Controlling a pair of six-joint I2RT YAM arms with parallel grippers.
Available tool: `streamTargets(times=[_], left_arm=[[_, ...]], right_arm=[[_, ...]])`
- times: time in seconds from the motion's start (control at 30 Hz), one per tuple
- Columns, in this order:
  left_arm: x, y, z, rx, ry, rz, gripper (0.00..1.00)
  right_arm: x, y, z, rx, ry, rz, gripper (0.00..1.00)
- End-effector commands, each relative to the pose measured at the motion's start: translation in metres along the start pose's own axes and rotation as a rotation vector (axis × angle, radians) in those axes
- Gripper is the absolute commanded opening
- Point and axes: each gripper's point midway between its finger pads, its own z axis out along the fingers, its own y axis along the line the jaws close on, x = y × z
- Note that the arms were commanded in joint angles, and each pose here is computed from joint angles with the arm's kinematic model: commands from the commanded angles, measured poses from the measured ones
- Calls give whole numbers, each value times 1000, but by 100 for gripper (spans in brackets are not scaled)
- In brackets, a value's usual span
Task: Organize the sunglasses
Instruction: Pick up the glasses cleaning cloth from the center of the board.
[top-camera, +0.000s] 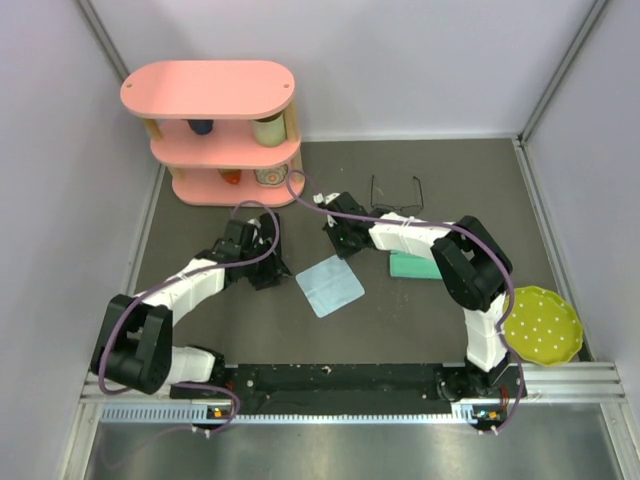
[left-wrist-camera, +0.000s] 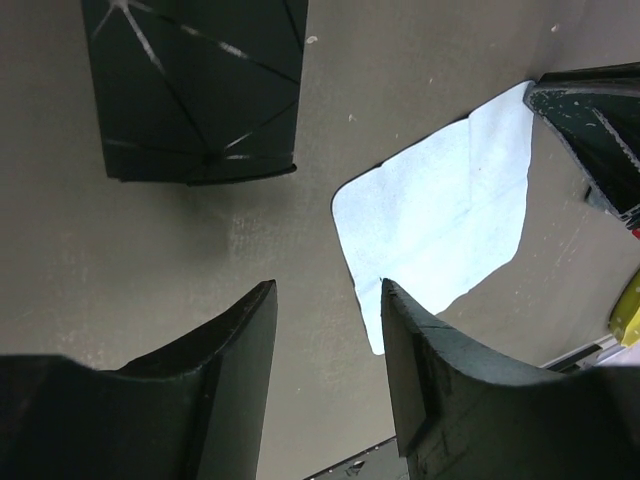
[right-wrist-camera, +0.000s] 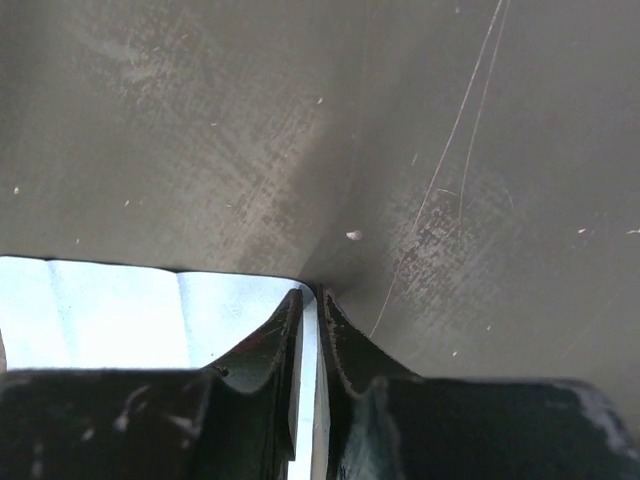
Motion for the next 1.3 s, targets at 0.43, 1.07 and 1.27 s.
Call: streamTargets(times=[0.43,1.07,1.27], left_arm=[[-24,-27,22,24,3,97,52],[-30,-15,17,-51,-40,95,52],[-27,-25,19,15,-18,119,52]], right_arm=[[-17,-1,-18,-4,-54,94,0],[0,24,-2,-53,33,19,20],[3,11,-1,51,29,37,0]])
